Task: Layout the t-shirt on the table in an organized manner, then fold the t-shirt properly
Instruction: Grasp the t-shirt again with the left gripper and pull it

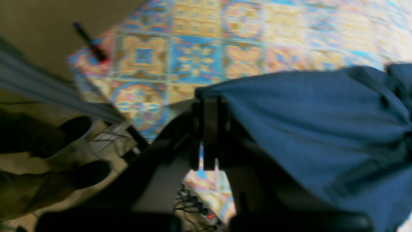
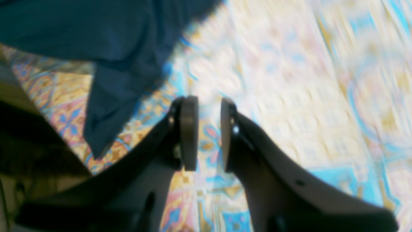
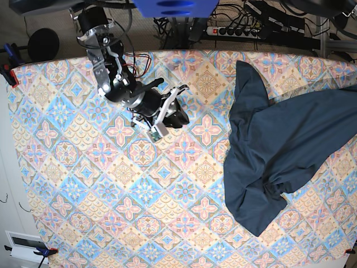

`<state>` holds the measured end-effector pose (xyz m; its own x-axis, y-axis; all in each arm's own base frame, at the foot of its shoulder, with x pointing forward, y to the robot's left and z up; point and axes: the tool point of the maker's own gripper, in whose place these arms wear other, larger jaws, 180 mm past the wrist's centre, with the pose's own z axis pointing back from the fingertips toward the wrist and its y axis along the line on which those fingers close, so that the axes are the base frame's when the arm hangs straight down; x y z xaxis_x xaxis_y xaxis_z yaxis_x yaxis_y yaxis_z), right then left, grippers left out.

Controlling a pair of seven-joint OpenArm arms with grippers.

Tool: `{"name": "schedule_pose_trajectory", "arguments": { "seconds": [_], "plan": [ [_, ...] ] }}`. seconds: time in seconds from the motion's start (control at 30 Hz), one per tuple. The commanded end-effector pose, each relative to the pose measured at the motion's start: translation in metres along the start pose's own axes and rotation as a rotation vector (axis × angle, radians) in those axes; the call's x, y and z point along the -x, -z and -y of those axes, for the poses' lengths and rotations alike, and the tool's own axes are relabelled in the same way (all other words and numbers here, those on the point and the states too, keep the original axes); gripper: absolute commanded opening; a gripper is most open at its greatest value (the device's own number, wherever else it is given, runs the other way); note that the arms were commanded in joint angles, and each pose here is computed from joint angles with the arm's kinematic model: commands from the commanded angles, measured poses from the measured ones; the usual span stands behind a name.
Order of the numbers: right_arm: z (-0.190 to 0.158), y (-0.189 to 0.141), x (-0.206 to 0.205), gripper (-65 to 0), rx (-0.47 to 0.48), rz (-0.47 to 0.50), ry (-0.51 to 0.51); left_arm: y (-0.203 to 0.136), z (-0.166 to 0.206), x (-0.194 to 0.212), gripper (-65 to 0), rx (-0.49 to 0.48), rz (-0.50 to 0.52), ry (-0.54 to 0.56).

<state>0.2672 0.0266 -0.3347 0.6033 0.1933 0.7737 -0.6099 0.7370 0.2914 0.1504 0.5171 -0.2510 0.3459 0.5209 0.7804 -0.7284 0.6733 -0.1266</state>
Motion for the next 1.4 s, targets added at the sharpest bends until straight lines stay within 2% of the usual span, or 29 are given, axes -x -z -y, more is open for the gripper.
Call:
{"name": "schedule_pose_trajectory", "arguments": {
  "seconds": [0.0, 0.17, 0.33, 0.47, 0.57, 0.63, 0.7, 0.77, 0.9, 1.07, 1.2, 1.37],
  "plan": [
    [0.0, 0.0, 0.004, -52.9, -0.015, -0.021, -0.025, 0.002, 0.007, -0.01, -65.0, 0.007, 0.019, 0.047],
    [-0.005, 0.009, 0.012, -52.9, -0.063, -0.102, -0.114, 0.022, 0.039, 0.031, -65.0, 0.041, -0.107, 0.183],
    [0.006, 0.004, 0.017, -52.9, -0.04, -0.121, -0.129, 0.025, 0.027, 0.036, -65.0, -0.053, -0.119, 0.278],
    [0.007, 0.004, 0.017, -52.9, -0.038, -0.121, -0.13, 0.023, 0.045, 0.034, -50.7, -0.012, -0.105, 0.315],
    [0.007, 0.004, 0.017, -52.9, -0.038, -0.121, -0.13, 0.014, 0.063, 0.027, -36.8, 0.039, -0.077, 0.328],
    [0.007, 0.004, 0.018, -52.9, -0.038, -0.123, -0.129, 0.007, 0.071, 0.034, -25.9, 0.083, -0.085, 0.33],
    [0.007, 0.004, 0.018, -52.9, -0.038, -0.123, -0.129, -0.004, 0.096, 0.049, -19.5, 0.185, -0.113, 0.337],
    [0.008, 0.003, 0.018, -52.9, -0.034, -0.124, -0.131, -0.017, 0.121, 0.064, -18.6, 0.291, -0.143, 0.332],
    [0.024, -0.003, 0.02, -52.9, 0.001, -0.132, -0.132, -0.032, 0.151, 0.099, -18.4, 0.43, -0.221, 0.278],
    [0.04, -0.014, 0.014, -52.9, 0.042, -0.122, -0.149, -0.04, 0.203, 0.162, -18.5, 0.575, -0.369, 0.312],
    [0.043, -0.017, 0.015, -52.9, 0.05, -0.126, -0.159, -0.04, 0.232, 0.207, -18.5, 0.615, -0.444, 0.355],
    [0.05, -0.02, 0.012, -52.9, 0.07, -0.117, -0.149, -0.032, 0.26, 0.257, -19.3, 0.607, -0.511, 0.453]
  ]
}}
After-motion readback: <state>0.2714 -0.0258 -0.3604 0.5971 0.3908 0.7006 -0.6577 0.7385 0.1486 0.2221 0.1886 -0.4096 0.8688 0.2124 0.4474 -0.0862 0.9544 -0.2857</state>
